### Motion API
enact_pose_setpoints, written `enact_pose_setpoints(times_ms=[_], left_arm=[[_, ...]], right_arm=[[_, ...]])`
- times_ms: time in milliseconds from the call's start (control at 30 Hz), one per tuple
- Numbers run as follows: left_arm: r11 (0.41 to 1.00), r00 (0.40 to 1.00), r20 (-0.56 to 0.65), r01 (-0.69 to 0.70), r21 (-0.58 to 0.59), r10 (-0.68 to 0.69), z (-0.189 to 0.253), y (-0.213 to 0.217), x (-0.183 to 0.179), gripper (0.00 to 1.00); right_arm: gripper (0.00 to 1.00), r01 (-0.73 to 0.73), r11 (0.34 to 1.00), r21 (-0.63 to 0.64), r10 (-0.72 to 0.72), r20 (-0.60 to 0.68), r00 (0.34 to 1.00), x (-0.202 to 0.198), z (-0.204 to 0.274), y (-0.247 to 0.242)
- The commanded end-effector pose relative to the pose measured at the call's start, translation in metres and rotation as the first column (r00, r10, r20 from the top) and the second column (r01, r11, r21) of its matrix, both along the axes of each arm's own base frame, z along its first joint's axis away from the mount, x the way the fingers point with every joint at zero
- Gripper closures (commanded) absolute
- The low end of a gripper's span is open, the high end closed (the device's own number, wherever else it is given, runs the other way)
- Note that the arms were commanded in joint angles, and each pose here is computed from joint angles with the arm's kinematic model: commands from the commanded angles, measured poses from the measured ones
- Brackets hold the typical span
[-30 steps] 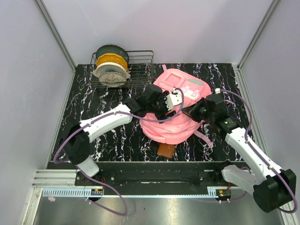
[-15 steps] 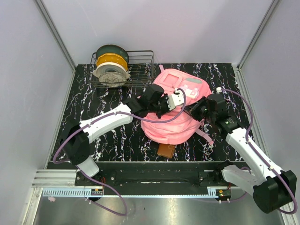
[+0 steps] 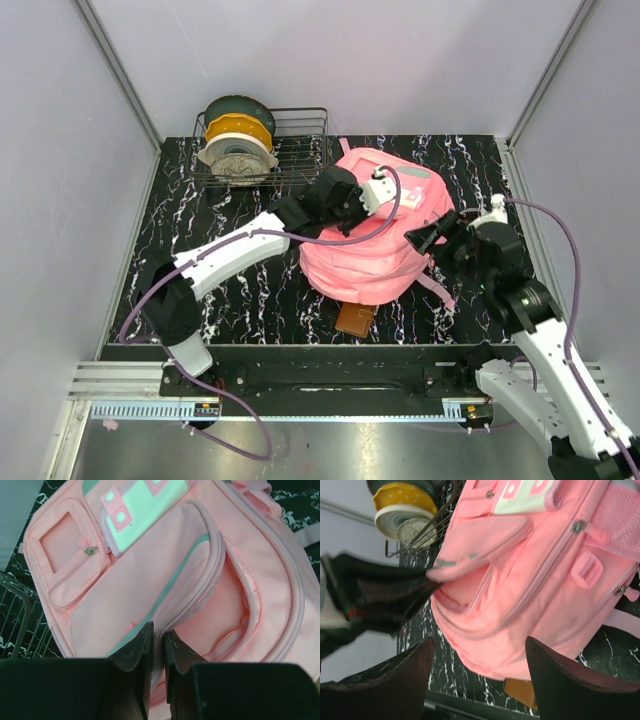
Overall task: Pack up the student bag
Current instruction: Pick up the stationery from the center of the board.
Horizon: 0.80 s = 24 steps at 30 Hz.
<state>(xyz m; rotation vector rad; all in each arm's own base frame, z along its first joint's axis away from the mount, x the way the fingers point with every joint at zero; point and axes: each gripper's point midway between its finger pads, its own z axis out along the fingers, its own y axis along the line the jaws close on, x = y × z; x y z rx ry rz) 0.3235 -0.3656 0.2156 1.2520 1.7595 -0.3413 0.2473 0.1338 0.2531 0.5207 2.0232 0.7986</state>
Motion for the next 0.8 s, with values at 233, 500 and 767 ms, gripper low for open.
enact_pose_setpoints(times_ms=[233, 500, 767], left_arm=[[0.969, 0.979, 0.039, -0.189, -0.159, 0.198, 0.065, -0.010, 0.053, 1.00], [0.968, 0.980, -0.024, -0.201, -0.149, 0.199, 0.049, -0.016, 0.050, 1.00], [0.969, 0.974, -0.096, -0.217, -0.117, 0.207, 0.009, -0.006, 0.034, 1.00]], right_arm=[[0.31, -0.294, 0.945, 0.143, 0.323, -0.261, 0.910, -0.086, -0.096, 0.033], [0.31, -0.340, 0.921, 0.193, 0.389, -0.379, 0.840, -0.087, -0.152, 0.059], [0.30, -0.332, 0.929, 0.166, 0.371, -0.429, 0.824, -0.073, -0.195, 0.091]])
